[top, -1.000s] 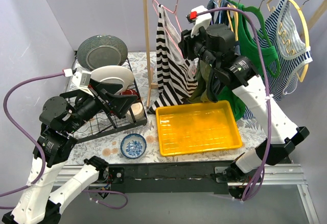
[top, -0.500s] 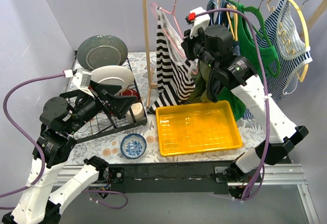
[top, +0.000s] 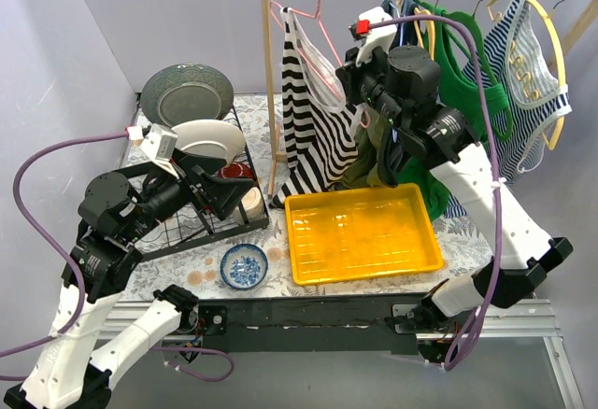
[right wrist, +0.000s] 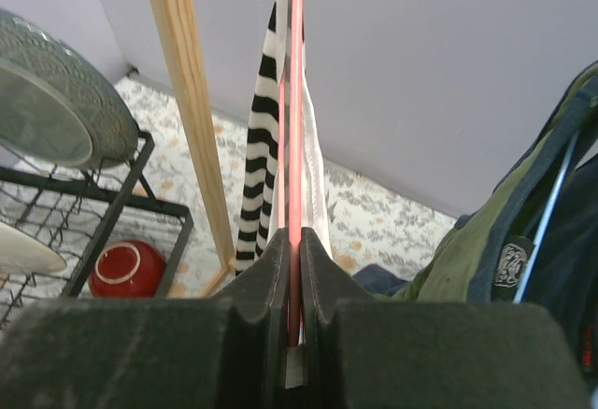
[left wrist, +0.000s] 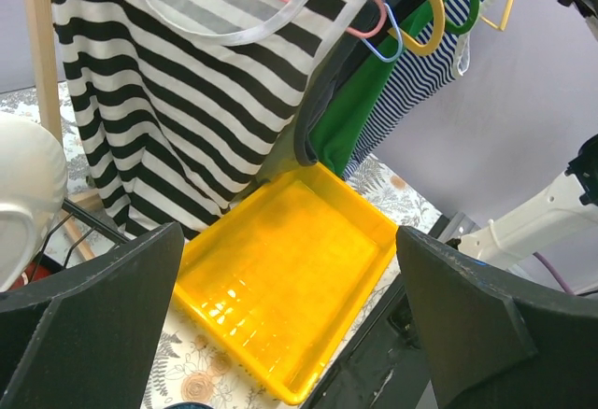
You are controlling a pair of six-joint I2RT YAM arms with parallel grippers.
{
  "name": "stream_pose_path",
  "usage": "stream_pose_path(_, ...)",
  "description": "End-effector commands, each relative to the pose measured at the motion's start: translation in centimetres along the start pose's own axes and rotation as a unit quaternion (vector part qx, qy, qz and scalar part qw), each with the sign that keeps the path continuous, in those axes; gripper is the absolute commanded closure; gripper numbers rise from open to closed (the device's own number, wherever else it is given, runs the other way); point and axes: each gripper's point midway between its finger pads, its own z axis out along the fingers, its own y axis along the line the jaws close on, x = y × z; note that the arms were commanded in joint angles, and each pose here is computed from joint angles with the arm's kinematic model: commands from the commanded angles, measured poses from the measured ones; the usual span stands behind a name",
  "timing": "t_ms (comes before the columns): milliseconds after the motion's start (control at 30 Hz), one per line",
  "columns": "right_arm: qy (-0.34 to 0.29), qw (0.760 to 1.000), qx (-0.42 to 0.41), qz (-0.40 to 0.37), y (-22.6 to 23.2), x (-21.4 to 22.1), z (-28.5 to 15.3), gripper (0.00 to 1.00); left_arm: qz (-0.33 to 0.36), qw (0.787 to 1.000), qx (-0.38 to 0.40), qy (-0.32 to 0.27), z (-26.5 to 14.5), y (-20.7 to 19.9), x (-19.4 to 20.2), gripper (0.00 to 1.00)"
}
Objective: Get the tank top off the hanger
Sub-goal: Pick up the hanger from the clothesline.
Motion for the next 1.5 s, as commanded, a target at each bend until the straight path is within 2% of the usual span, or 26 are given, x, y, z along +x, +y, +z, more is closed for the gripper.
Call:
stream_pose_path(0,-0.127,0.991,0.027,0.028,-1.6,-7.0,-3.4,0.99,0.008,1.000,0.003,-0.004,0.0,-0.3,-0.8,0.02)
stream_pose_path(67,-0.125,0.991,0.031,0.036,-1.6,-5.7,-3.3,0.99,0.007,1.000,0.000,0.000,0.3,-0.1,-0.5,0.02)
stream_pose_path(200,-0.148,0.987,0.042,0.043,-2.3,-6.5,-4.8,0.99,0.007,1.000,-0.004,0.000,0.3,0.0,-0.7,0.02)
stream_pose_path(567,-0.090,0.995,0.008,0.032,-1.2,-3.6,-6.4,0.99,0.015,1.000,-0.011,-0.006,1.7,0.4,-2.2,0.02)
stream_pose_path(667,-0.084,0.995,-0.035,0.043,0.2,-2.2,-7.5,0.99,0.022,1.000,-0.014,-0.017,2.5,0.3,-3.9,0.04)
stream_pose_path(700,-0.100,0.993,-0.052,0.045,0.6,-2.9,-8.8,0.99,0.023,0.999,-0.013,-0.025,2.7,0.0,-4.7,0.05)
stream_pose_path(833,-0.086,0.988,-0.110,0.061,2.5,-1.7,-10.7,0.99,0.022,0.997,0.018,-0.065,3.9,-1.4,-7.9,0.08)
stream_pose_path(967,-0.083,0.985,-0.136,0.061,3.2,-1.7,-12.5,0.99,0.015,0.997,0.014,-0.072,7.7,-0.9,-10.7,0.14)
stream_pose_path(1000,-0.082,0.985,-0.139,0.060,3.2,-1.6,-12.7,0.99,0.017,0.997,0.019,-0.071,8.5,-0.9,-11.1,0.15)
stream_pose_path(1033,-0.077,0.985,-0.142,0.060,3.3,-1.4,-12.8,0.99,0.025,0.995,0.032,-0.093,8.4,-1.9,-13.1,0.16)
stream_pose_path(1067,-0.075,0.985,-0.142,0.058,3.3,-1.2,-13.0,0.99,0.024,0.996,0.035,-0.084,10.0,-1.5,-12.9,0.18)
stream_pose_path(1167,-0.078,0.984,-0.149,0.064,3.5,-1.3,-13.5,0.99,0.044,0.989,0.094,-0.102,10.8,-3.7,-14.9,0.25)
stream_pose_path(1333,-0.082,0.977,-0.182,0.078,4.7,-1.0,-13.8,0.99,0.046,0.980,0.171,-0.087,13.6,-5.3,-14.8,0.28)
stream_pose_path(1467,-0.083,0.973,-0.197,0.090,5.3,-0.9,-13.8,0.99,0.036,0.976,0.201,-0.074,15.1,-5.4,-13.7,0.29)
